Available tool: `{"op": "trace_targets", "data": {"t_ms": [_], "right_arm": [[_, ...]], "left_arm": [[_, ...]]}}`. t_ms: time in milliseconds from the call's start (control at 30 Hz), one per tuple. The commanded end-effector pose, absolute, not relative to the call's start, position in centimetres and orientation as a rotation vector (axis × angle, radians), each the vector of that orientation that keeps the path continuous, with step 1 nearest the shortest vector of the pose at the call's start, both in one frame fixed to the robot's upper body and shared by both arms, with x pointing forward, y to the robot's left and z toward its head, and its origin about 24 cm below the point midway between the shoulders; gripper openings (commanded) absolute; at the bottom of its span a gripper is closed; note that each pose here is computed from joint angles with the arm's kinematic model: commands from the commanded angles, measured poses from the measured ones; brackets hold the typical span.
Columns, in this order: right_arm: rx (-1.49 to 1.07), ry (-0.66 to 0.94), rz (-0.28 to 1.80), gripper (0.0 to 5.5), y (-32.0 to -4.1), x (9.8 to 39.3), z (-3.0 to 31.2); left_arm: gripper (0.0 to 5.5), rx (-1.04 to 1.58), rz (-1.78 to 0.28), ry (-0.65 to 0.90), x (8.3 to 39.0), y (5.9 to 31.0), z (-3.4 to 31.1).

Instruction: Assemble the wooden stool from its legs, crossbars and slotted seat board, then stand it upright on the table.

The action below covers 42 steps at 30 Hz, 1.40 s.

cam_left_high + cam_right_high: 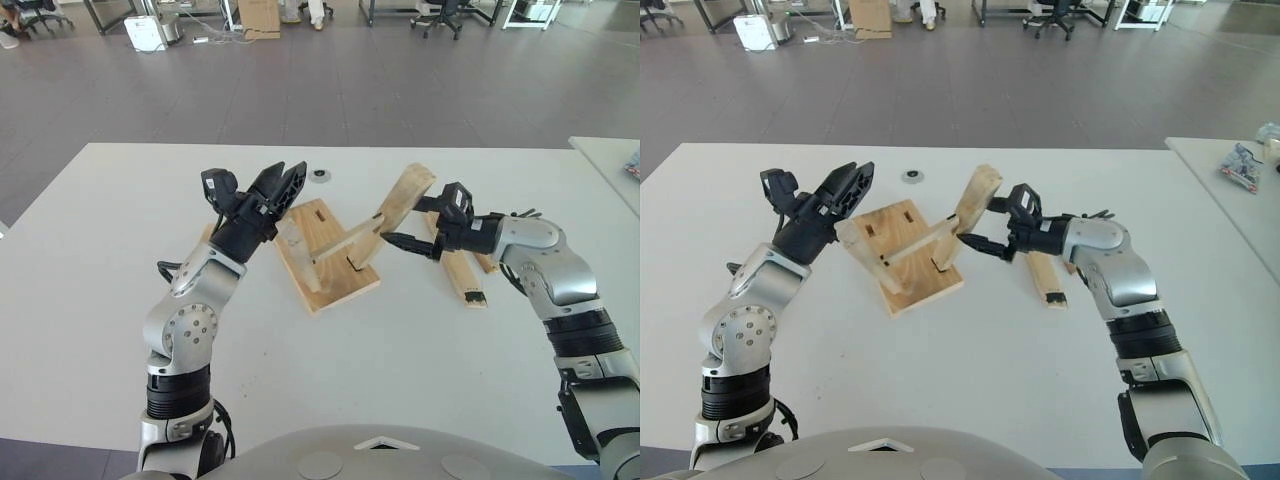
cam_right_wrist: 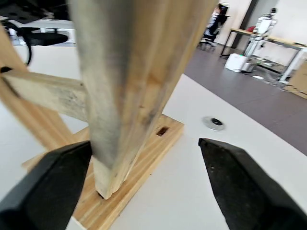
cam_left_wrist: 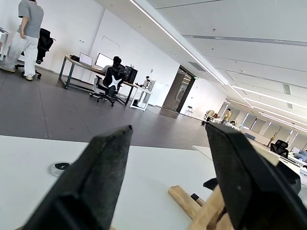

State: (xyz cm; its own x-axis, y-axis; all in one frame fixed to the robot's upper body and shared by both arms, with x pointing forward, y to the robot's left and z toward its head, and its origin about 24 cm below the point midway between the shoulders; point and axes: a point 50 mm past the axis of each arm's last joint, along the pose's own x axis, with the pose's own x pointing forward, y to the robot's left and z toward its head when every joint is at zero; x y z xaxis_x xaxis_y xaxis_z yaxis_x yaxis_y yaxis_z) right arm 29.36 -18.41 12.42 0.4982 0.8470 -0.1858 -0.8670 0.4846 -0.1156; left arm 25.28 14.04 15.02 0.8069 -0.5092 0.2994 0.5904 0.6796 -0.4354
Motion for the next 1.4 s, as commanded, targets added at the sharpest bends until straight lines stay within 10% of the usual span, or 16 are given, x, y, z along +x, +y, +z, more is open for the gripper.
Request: {"op": "trace_targets", "data": {"t_ms": [33, 400, 633, 1167, 1400], "right_arm": [[-0.184, -0.100, 0.841, 4.04, -20.4, 29.7, 16.4], [-0.605, -0.731, 0.537, 4.04, -14.6, 25.9, 22.0], [-1.118, -0.190, 0.670, 4.04, -13.7, 26.4, 10.2], [-0.937, -0.654, 0.390, 4.04, -12.3, 28.3, 20.0], [-1.021, -0.109, 0.692, 4.04, -12.6, 26.5, 7.7]], "left_arm": [[2.81, -0.525, -0.612, -0.161, 25.6, 14.1, 15.2], [2.81, -0.525, -0.614, -0.157, 25.6, 14.1, 15.1], [2.81, -0.527, -0.630, -0.158, 25.7, 13.8, 15.3], [2.81, -0.544, -0.633, -0.168, 25.8, 13.2, 15.4], [2.81, -0.543, -0.638, -0.169, 25.8, 13.1, 15.5]]}}
